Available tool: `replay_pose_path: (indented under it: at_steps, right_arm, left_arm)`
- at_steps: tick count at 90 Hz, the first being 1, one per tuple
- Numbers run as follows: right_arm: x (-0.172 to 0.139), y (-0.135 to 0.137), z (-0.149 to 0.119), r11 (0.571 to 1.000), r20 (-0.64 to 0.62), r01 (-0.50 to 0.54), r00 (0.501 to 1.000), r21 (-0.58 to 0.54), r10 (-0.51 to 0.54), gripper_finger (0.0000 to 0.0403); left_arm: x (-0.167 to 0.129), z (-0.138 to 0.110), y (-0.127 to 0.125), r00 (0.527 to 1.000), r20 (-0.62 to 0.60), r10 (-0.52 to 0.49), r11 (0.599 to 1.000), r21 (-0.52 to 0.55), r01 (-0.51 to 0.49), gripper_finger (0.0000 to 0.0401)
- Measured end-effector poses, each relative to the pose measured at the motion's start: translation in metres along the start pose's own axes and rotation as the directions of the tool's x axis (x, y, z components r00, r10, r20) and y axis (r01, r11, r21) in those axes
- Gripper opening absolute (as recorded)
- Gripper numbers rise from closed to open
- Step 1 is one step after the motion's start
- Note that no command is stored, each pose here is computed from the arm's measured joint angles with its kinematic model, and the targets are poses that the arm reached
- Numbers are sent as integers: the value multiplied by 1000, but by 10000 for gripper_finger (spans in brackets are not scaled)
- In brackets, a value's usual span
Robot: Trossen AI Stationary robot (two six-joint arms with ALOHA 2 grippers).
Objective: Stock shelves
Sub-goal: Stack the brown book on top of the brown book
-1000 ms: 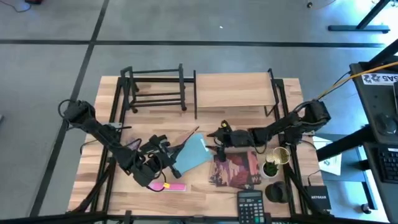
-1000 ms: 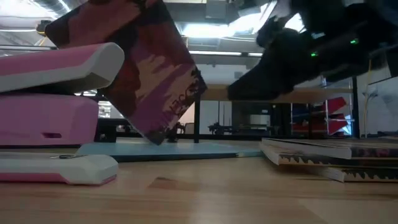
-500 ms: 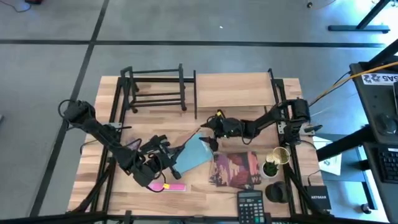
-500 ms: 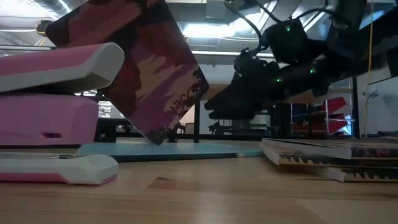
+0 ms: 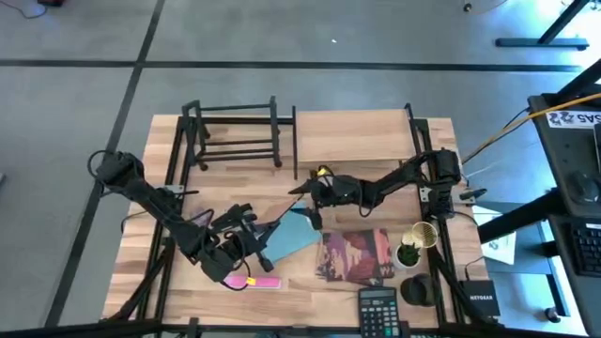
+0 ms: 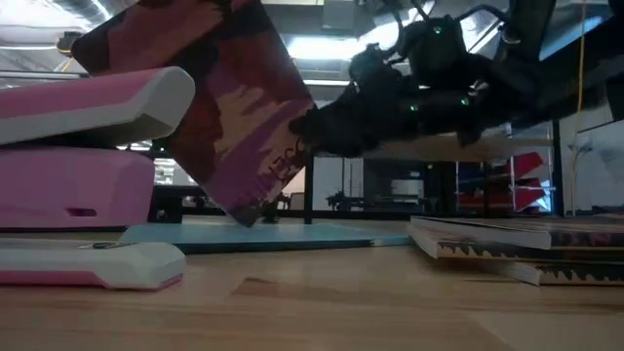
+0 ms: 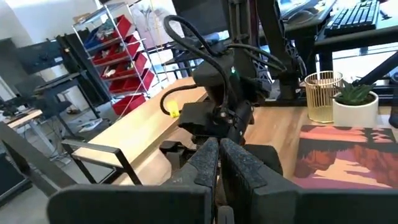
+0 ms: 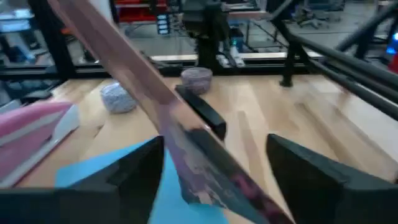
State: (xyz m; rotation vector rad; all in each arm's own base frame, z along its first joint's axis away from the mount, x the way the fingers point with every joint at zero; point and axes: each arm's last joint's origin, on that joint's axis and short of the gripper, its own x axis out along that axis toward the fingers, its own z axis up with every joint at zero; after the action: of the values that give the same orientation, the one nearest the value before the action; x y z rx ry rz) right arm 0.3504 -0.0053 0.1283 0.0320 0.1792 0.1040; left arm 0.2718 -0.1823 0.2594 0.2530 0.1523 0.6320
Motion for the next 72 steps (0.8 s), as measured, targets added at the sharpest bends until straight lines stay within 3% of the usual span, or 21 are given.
replay_pose_path:
  at_steps: [13, 17, 32, 44, 58, 66, 72]
  right_arm:
    - [2, 1, -4, 1000, -89, -25, 996, 5, 26, 50]
    - [1, 2, -4, 999, -114, -31, 993, -15, 29, 23]
    - [-13, 15, 13, 992, -233, 50, 970, -114, -76, 7]
    - [-33, 28, 38, 963, -344, 144, 913, -229, -218, 4]
    - [-44, 38, 82, 923, -503, 171, 796, -344, -335, 2]
    - [-45, 42, 102, 902, -561, 164, 734, -399, -382, 2]
    - [-43, 47, 117, 884, -564, 160, 717, -440, -411, 2]
  left_arm:
    - [0, -1, 0, 1000, -2, 7, 1000, 10, -7, 0]
    - [0, -1, 0, 1000, -3, 17, 999, 28, -16, 0]
    - [0, 0, 1, 1000, 1, 25, 997, 72, -25, 0]
    - [0, 7, 0, 999, 27, -20, 993, 119, 17, 4]
    - [0, 20, -2, 986, 88, -140, 970, 214, 118, 36]
    - [2, 27, -5, 959, 121, -257, 931, 296, 212, 64]
    - [5, 30, -10, 933, 142, -330, 900, 345, 266, 84]
